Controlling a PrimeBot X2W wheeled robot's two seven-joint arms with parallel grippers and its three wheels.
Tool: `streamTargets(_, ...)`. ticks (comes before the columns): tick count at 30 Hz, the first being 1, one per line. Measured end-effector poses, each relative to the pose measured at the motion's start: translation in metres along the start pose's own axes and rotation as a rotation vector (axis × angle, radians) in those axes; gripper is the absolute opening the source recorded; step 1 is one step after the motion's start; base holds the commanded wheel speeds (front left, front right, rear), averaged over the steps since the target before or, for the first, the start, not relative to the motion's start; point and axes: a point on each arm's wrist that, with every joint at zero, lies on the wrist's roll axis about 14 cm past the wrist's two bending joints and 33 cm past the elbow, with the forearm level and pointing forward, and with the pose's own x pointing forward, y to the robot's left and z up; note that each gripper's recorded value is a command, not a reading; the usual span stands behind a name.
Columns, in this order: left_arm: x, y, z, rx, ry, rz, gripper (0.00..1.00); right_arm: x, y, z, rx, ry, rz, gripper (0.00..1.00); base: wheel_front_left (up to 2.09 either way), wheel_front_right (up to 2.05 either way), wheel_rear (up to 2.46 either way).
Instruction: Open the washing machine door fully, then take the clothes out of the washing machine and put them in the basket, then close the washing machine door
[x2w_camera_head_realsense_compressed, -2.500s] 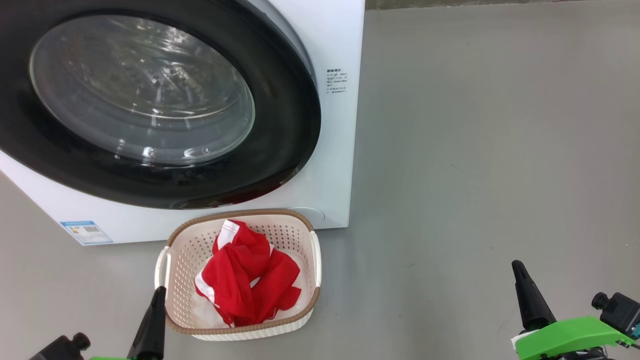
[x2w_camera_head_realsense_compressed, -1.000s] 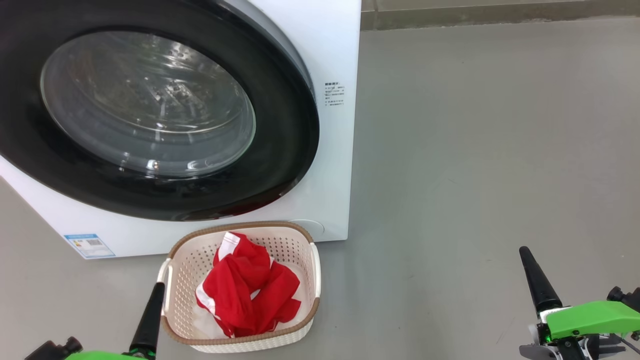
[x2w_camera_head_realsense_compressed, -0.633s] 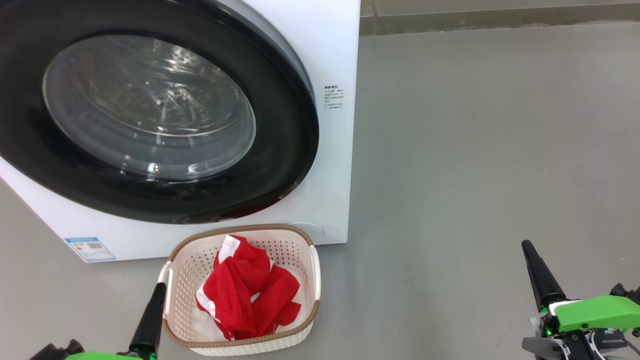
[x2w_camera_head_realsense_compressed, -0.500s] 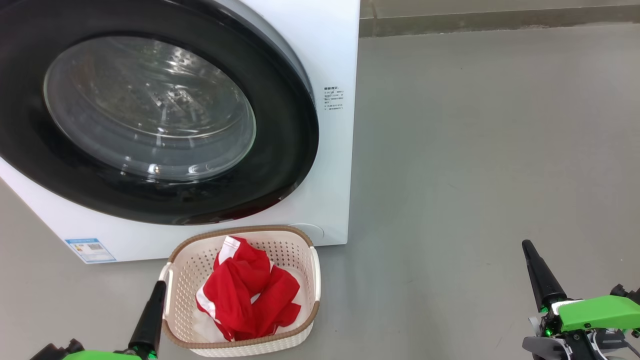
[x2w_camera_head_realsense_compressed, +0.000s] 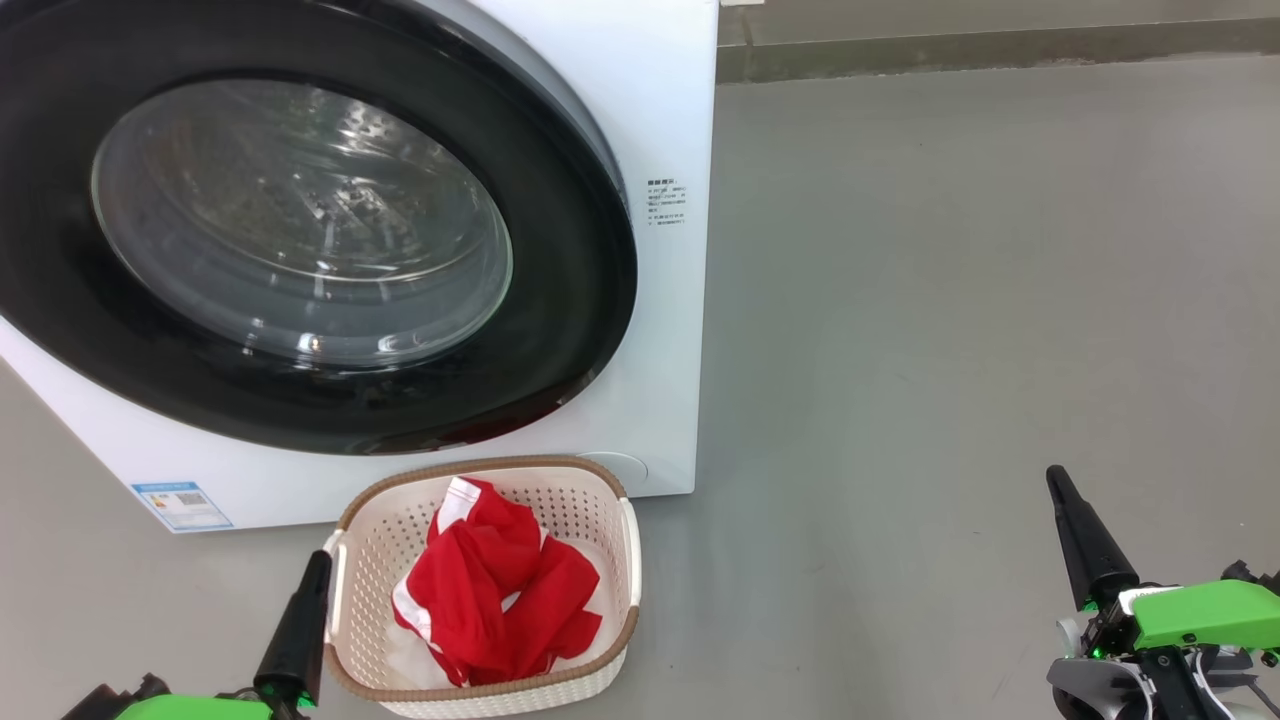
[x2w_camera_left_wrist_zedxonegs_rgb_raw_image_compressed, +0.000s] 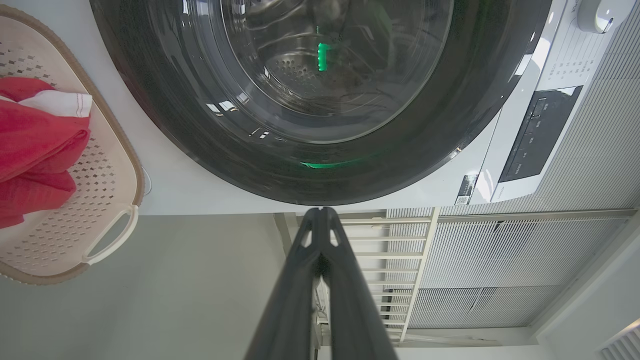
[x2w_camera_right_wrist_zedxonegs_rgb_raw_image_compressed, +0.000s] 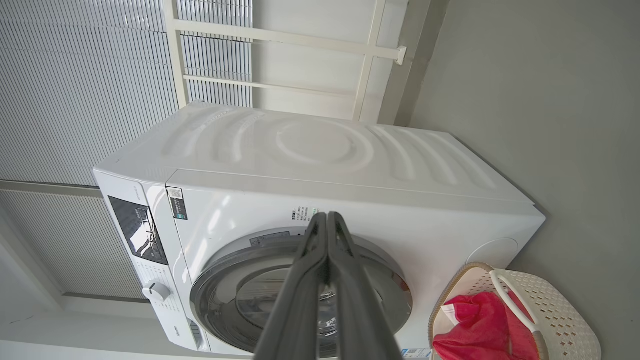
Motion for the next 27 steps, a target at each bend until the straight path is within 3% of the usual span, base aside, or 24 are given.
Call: streamTargets(27, 0.0, 0.0001, -0.0005, -0.004, 0.003, 0.0, 0.0, -0.0001, 0.0005, 0.0038, 0.002, -0.007, 0.002, 0.0, 0.0, 0.0, 0.0)
